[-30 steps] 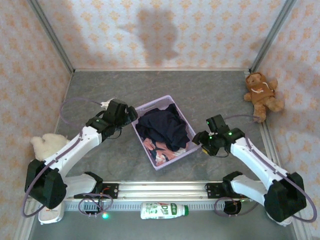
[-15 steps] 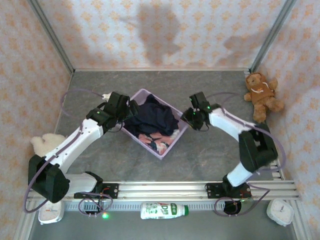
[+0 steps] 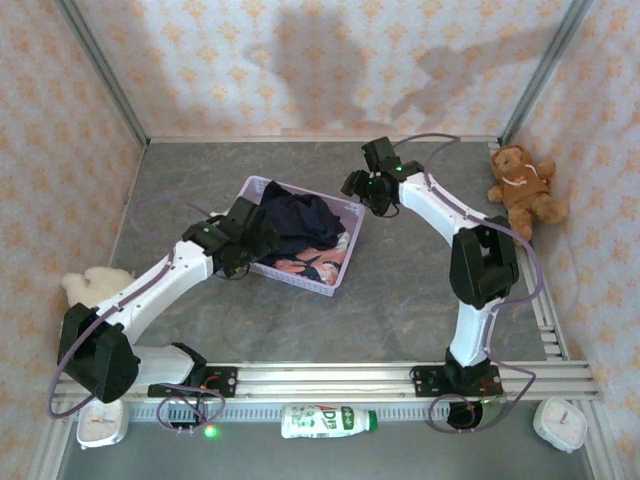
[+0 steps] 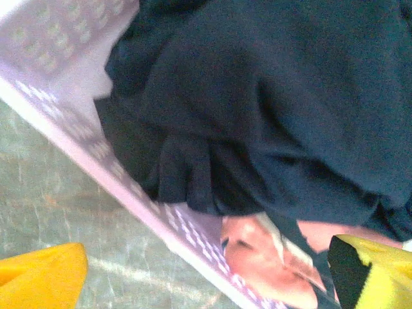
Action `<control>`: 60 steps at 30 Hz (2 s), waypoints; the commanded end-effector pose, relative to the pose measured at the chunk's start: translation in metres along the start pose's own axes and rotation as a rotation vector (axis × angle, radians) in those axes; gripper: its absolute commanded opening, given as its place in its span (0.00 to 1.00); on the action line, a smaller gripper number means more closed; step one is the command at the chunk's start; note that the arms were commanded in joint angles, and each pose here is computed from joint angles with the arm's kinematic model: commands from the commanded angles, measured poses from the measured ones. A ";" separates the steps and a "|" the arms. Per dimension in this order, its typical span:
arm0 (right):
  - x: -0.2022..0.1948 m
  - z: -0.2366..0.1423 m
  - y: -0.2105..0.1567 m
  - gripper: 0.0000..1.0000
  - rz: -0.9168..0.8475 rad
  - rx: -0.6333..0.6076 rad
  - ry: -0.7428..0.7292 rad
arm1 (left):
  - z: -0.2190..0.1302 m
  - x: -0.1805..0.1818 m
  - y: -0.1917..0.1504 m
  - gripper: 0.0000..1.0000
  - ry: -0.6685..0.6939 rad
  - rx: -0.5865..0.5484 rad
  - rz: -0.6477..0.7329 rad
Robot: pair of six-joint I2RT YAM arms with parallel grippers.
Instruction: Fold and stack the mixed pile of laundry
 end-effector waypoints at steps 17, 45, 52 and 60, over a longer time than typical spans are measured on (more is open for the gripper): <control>-0.063 -0.075 -0.039 0.99 -0.207 0.014 -0.297 | 0.053 -0.009 -0.040 0.57 0.053 0.029 -0.270; -0.088 -0.055 -0.025 0.99 -0.206 0.086 -0.419 | 0.075 0.025 0.218 0.12 0.455 0.007 0.411; -0.087 -0.059 -0.015 0.99 -0.221 0.089 -0.445 | 0.071 0.066 0.284 0.29 0.704 -0.064 0.336; -0.082 -0.056 -0.012 0.99 -0.204 0.088 -0.416 | 0.021 0.027 0.282 0.45 0.613 -0.161 0.267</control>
Point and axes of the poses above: each hand's point on the last joint's axis, 136 mm out from that joint toward the fingers, its own z axis out along the fingers, its own x axis along the line the jaws close on, y = z × x, the point moved 4 cm from there along -z, back along the fingers, and after that the axes turned 14 degrees about -z, right-handed, at the moved point
